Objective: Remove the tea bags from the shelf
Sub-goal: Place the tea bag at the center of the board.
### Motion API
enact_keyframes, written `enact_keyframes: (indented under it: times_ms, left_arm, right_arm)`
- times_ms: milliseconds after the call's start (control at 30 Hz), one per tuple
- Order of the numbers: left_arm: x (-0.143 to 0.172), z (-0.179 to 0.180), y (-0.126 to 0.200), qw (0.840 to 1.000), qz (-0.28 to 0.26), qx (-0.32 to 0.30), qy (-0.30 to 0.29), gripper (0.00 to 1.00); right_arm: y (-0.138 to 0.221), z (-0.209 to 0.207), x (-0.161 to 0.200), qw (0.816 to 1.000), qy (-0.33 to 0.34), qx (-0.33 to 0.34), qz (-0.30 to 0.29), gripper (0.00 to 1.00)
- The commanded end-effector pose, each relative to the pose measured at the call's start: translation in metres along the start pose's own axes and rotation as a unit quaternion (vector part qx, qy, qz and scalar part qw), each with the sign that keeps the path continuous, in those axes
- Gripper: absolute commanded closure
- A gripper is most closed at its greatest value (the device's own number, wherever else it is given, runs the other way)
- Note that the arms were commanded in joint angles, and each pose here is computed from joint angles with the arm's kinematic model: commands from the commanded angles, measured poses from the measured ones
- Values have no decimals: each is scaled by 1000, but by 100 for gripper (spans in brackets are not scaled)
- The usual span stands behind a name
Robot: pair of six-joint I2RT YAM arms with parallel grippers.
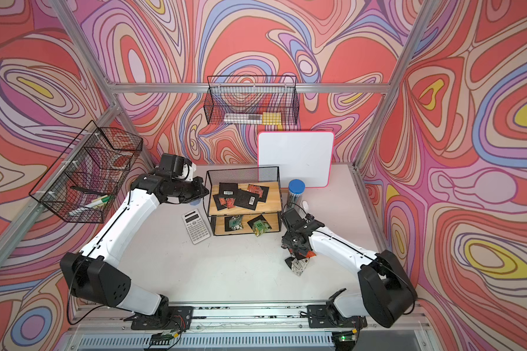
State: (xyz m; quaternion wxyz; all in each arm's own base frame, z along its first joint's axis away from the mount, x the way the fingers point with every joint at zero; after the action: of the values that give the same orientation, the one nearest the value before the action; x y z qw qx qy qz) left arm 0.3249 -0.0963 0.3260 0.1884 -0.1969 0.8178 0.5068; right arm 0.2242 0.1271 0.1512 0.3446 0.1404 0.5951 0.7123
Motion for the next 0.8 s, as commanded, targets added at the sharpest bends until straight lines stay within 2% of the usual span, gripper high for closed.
enact_keyframes:
  times_ms: [0,267,500,767]
  left_arm:
    - [-6,-1,0,1000,-9,7,8,100]
    - [-6,-1,-1,1000,-9,10,9,100]
    - [-6,-1,-1,1000,-9,9,8,100]
    - [-6,-1,-1,1000,-8,9,9,100]
  right_arm:
    - [-6,-5,2,1000,1,7,5,100]
    - [-1,-11,3,1000,-5,2,1,98]
    - [12,5,-5,1000,1,-19,-11,72]
    - [44,17,-17,998,4,-36,-46,54]
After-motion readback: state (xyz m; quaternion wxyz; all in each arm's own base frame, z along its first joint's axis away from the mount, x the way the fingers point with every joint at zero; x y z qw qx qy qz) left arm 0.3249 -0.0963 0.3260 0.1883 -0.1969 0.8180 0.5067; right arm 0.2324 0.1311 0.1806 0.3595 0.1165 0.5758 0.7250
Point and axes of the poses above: each gripper's point midway between its finger pads, its own y axis back along the fingers, its own z axis along the line the jaws close on, x = y × z, the point moved 10 cm from there along y, back along the fingers, and after that the axes turned 10 degrees about -y, right-handed, at the moved point
